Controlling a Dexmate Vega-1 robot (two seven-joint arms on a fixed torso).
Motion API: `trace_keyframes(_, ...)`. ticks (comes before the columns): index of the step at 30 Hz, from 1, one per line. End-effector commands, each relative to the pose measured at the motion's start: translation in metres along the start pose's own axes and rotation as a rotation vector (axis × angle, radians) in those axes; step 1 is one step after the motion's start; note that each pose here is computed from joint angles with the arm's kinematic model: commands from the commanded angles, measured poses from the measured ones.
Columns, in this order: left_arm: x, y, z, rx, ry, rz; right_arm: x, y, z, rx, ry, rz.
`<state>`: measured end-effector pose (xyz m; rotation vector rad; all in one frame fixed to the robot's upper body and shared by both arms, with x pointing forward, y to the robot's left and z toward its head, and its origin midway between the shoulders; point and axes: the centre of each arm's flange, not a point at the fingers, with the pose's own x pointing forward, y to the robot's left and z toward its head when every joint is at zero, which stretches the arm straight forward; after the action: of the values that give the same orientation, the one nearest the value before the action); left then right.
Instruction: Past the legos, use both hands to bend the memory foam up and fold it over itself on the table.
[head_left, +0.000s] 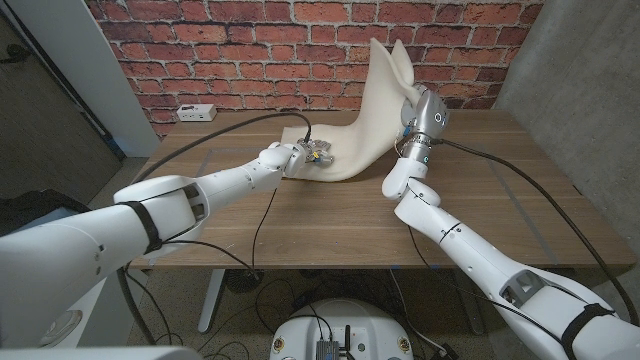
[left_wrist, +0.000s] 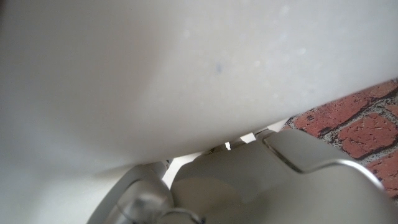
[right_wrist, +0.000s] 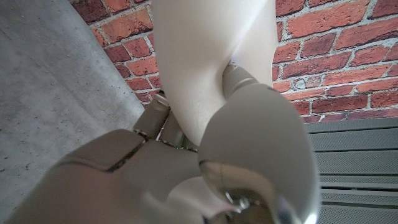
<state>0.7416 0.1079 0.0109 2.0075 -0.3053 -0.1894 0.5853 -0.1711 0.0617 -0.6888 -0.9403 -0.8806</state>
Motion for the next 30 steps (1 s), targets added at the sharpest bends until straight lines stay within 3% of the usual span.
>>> trace_keyframes(1, 0.001, -0.004, 0.004, 0.008, -0.027, -0.038, 0.003, 0.003, 0.029, -0.054, -0.148, 0.03)
trace_keyframes(15, -0.001, -0.006, 0.003, 0.004, -0.026, -0.046, -0.001, 0.017, 0.049, -0.091, -0.276, 0.107)
trace_keyframes(30, -0.005, -0.007, 0.003, 0.005, -0.024, -0.048, -0.01, 0.03, 0.063, -0.108, -0.346, 0.189)
